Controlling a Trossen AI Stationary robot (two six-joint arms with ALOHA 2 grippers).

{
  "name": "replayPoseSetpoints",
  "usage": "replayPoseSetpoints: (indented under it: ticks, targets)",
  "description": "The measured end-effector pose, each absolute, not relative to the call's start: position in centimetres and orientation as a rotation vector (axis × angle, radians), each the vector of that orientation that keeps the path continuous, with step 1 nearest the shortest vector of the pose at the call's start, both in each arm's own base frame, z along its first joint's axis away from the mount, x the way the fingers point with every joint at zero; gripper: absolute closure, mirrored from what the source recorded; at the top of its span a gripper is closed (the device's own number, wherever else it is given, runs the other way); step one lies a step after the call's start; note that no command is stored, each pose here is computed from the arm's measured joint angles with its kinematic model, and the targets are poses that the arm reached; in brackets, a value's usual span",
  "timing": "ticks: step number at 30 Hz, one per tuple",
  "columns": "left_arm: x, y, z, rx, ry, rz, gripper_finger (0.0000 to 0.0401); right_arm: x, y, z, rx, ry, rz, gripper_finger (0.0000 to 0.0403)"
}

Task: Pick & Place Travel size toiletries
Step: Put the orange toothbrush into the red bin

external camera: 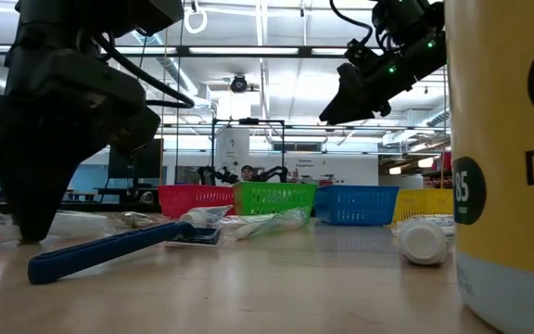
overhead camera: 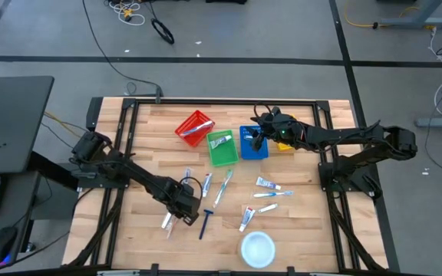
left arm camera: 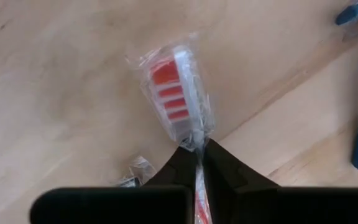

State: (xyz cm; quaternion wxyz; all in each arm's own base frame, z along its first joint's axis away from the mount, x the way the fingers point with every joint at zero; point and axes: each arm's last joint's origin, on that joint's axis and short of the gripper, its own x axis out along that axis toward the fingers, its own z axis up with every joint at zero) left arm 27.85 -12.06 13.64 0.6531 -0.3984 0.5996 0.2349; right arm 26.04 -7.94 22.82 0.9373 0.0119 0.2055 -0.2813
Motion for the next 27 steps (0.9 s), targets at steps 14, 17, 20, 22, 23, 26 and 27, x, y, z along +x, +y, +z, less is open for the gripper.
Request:
replayPoseSetpoints:
  ticks: [14, 17, 20, 22, 23, 26, 27]
  targets:
    - [25.9, -5.4, 21.6, -0.767, 1.001, 0.648, 0.0389, 26.0, -7.9, 22.8, 0.024, 0.420, -0.575, 0.0192]
    - [25.7, -2.7, 23.0, -0.619, 0.907, 0.675, 0.0386, 26.0, -7.9, 22.8, 0.024, 0.419, -0.575, 0.0192]
    - [26.0, 0.2, 23.9, -0.460, 0.841, 0.697, 0.0379, 26.0, -7.9, 22.8, 0.024, 0.418, -0.575, 0.0192]
    - [26.5, 2.3, 24.2, -0.367, 0.810, 0.690, 0.0380, 26.0, -7.9, 22.8, 0.024, 0.418, -0.575, 0.0192]
    - [26.7, 3.4, 24.4, -0.320, 0.796, 0.682, 0.0382, 26.1, -7.9, 22.9, 0.024, 0.416, -0.575, 0.0192]
    - [27.7, 6.3, 24.8, -0.195, 0.722, 0.669, 0.0388, 26.1, -7.9, 22.9, 0.025, 0.414, -0.575, 0.0192]
    - [27.7, 7.2, 24.9, -0.148, 0.718, 0.669, 0.0388, 26.1, -7.9, 22.9, 0.025, 0.414, -0.575, 0.0192]
